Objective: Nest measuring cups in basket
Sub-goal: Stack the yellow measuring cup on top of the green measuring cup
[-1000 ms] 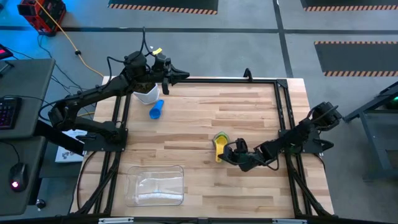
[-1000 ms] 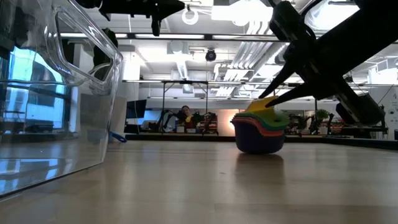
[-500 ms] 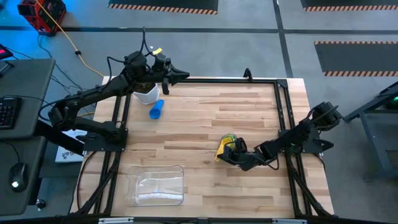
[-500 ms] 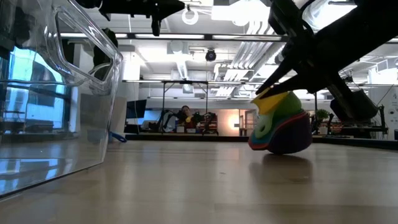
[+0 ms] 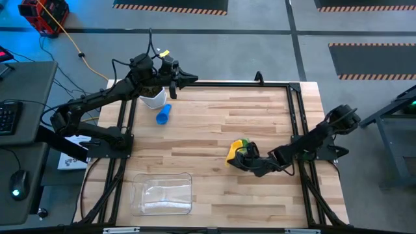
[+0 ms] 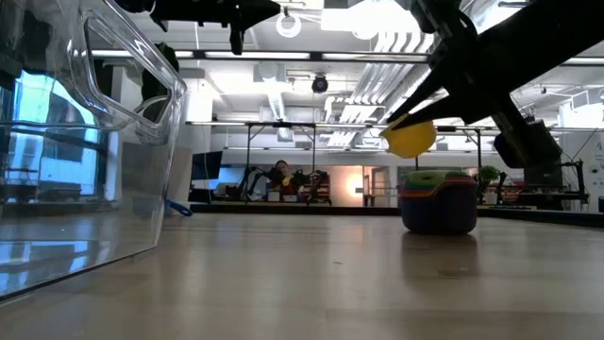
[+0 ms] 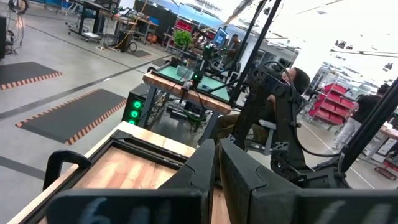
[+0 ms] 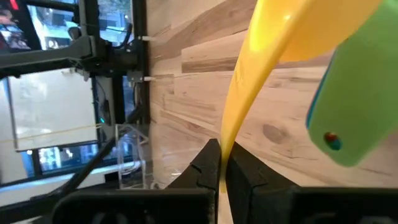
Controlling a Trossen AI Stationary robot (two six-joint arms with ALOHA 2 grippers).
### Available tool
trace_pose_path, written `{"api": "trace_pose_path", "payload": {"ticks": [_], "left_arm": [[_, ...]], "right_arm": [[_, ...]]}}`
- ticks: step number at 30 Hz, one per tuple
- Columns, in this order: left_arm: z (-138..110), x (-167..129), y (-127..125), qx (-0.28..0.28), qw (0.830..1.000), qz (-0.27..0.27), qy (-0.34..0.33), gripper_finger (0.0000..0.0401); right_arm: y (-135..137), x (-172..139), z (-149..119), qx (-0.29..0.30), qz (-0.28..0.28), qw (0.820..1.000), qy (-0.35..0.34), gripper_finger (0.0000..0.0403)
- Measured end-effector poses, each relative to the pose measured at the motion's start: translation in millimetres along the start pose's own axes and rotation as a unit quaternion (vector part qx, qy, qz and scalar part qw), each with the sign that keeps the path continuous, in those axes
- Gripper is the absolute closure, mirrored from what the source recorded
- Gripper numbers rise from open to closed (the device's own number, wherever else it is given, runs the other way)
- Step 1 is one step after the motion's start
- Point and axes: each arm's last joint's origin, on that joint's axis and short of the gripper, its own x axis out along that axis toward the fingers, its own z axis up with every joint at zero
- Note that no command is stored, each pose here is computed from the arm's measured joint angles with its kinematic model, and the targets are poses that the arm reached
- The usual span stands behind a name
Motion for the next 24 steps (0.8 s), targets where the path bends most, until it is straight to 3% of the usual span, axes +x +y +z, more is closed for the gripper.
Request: {"api": "trace_pose_path", "payload": {"ticks": [8,16,24], "left_arm": [[0,0,0,0.0,1.0,0.0,0.0,0.0386],[0,0,0,-0.005,1.0,0.0,0.0,0.0386],[0,0,0,-0.009,1.0,0.004,-0.002,0.0386]], "right_arm": [[0,-21,7,-0.034,0.013,0.999,-0.008,0.0402],[-32,-61,21,-0.01,0.063,0.997,-0.052,0.0402],[-27,-47,24,-0.032,0.065,0.997,0.005,0.0403]]}}
